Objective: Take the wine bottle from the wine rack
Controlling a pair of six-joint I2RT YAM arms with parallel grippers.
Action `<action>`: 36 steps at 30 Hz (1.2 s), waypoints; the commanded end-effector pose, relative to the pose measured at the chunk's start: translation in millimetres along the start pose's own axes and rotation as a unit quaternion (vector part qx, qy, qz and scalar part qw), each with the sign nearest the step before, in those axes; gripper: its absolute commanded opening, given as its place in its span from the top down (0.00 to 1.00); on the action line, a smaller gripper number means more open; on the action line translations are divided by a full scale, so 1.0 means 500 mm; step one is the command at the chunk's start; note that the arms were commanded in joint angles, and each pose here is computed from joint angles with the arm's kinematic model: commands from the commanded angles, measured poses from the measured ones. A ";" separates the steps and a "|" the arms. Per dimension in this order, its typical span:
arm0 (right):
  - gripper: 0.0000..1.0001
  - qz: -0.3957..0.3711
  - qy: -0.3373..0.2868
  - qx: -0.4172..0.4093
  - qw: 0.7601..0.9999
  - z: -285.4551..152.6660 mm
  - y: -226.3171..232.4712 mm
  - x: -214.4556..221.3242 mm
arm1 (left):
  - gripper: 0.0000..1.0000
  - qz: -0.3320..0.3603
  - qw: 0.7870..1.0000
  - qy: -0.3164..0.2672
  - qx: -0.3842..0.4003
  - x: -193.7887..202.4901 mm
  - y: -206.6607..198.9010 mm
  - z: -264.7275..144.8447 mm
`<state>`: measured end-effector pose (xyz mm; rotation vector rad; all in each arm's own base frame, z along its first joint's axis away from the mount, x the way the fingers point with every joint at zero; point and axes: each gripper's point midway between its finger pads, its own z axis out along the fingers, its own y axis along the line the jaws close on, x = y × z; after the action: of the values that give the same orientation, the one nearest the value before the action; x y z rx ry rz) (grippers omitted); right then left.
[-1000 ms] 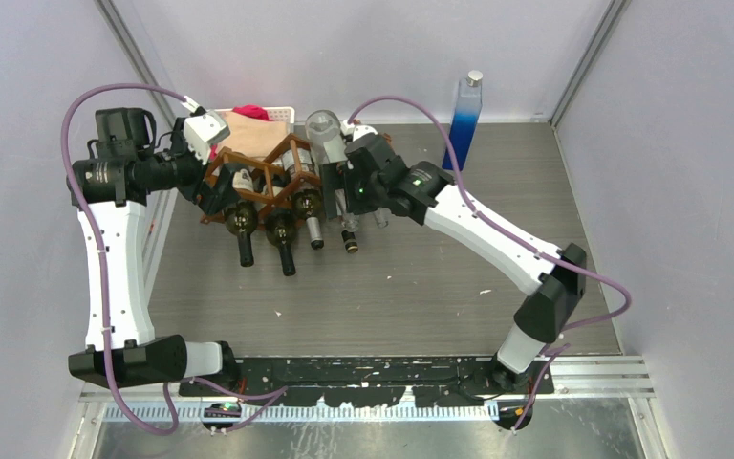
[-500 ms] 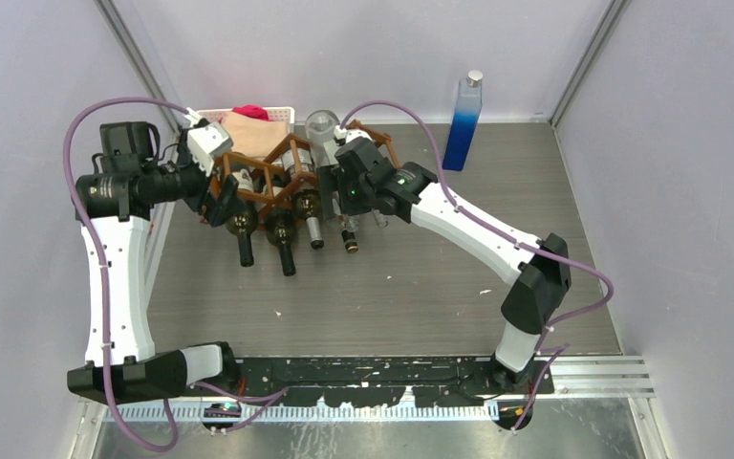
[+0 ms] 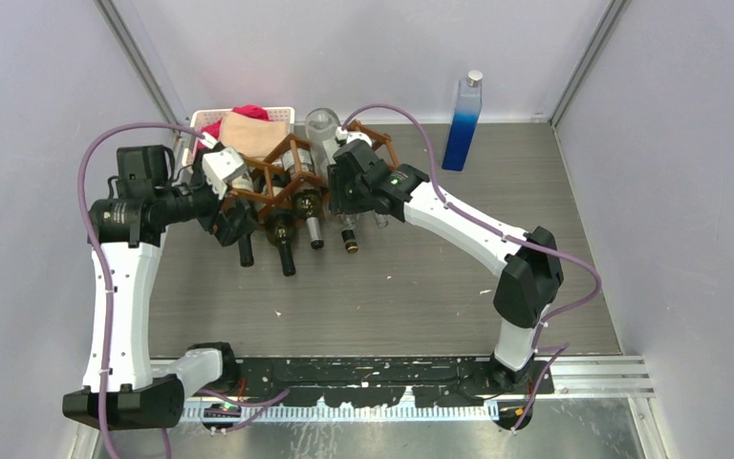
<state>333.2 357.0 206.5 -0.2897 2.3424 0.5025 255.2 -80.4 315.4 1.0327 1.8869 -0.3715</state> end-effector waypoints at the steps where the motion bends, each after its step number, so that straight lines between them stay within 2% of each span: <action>1: 0.98 0.013 -0.102 -0.080 0.992 -0.107 0.064 -0.110 | 0.00 0.049 0.998 -0.040 -0.002 -0.033 0.002 0.005; 8: 0.99 0.031 -0.139 -0.183 0.973 -0.204 0.106 -0.144 | 0.00 0.099 0.994 -0.054 0.009 -0.036 -0.002 0.020; 11: 0.99 0.057 -0.145 -0.230 0.961 -0.241 0.118 -0.155 | 0.00 0.101 0.992 -0.073 0.010 -0.052 0.003 0.026; 14: 0.99 0.077 -0.140 -0.272 0.949 -0.277 0.132 -0.160 | 0.00 0.132 0.986 -0.099 0.026 -0.068 -0.008 0.028; 17: 0.99 0.089 -0.141 -0.298 0.940 -0.315 0.141 -0.159 | 0.00 0.183 0.975 -0.124 0.020 -0.087 -0.015 0.036; 20: 0.99 0.096 -0.145 -0.317 0.932 -0.350 0.145 -0.156 | 0.00 0.233 0.964 -0.123 0.018 -0.094 -0.025 0.048; 26: 0.99 0.096 -0.146 -0.341 0.924 -0.407 0.152 -0.153 | 0.00 0.279 0.951 -0.132 0.014 -0.124 -0.018 0.071; 29: 0.99 0.093 -0.138 -0.356 0.920 -0.427 0.158 -0.147 | 0.00 0.332 0.933 -0.141 0.012 -0.136 -0.025 0.086; 33: 0.99 0.089 -0.111 -0.378 0.915 -0.444 0.173 -0.132 | 0.00 0.417 0.890 -0.184 -0.018 -0.179 -0.027 0.094; 36: 0.99 0.075 -0.089 -0.403 0.908 -0.461 0.190 -0.115 | 0.00 0.467 0.859 -0.208 -0.011 -0.193 -0.048 0.093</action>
<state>224.5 336.9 308.2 -0.2095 2.3061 1.2489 283.5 -160.2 326.7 1.5249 1.1502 -0.1461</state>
